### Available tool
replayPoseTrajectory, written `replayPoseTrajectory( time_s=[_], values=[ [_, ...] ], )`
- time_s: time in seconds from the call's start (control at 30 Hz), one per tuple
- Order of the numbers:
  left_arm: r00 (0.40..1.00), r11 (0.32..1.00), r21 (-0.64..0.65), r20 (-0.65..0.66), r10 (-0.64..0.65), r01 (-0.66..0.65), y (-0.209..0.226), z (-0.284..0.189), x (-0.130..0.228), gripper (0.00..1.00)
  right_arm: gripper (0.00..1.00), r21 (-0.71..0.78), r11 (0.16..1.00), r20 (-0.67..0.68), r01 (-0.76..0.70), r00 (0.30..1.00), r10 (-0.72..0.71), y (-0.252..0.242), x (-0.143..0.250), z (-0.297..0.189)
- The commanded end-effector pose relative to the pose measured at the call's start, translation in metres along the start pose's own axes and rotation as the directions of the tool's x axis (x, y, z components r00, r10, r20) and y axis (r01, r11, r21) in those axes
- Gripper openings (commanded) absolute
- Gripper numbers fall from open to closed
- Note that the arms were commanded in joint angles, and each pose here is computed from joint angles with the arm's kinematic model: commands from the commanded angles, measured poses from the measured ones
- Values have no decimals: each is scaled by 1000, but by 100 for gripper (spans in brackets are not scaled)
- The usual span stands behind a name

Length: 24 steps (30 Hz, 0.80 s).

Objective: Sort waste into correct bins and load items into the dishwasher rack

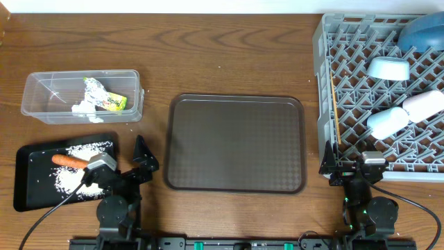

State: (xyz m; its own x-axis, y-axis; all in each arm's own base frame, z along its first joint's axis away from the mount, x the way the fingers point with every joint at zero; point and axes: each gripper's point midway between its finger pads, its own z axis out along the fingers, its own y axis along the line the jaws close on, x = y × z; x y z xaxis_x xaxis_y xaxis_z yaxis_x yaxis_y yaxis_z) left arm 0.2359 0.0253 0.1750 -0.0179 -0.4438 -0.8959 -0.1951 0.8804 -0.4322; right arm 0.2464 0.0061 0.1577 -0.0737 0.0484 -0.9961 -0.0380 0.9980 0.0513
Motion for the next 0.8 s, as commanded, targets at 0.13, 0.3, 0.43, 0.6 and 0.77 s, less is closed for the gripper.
replayPoseTrajectory(
  time_s=[0.13,0.3,0.43,0.6,0.77],
  values=[
    [999,999,0,-9,34,-34,9,9,26,98,99,11,1000,2,12,1000,-12,-2,0,0],
    [998,999,-10,-34,52,-52,12,9,31,98,99,11,1000,2,12,1000,-12,-2,0,0],
    [998,999,-10,-34,51,-52,12,9,31,98,99,11,1000,2,12,1000,-12,-2,0,0],
    [998,999,-10,-34,51,-52,12,9,31,98,99,11,1000,2,12,1000,-12,-2,0,0],
    [998,999,-10,-34,51,-51,12,9,31,98,99,11,1000,2,12,1000,-12,-2,0,0]
  ],
)
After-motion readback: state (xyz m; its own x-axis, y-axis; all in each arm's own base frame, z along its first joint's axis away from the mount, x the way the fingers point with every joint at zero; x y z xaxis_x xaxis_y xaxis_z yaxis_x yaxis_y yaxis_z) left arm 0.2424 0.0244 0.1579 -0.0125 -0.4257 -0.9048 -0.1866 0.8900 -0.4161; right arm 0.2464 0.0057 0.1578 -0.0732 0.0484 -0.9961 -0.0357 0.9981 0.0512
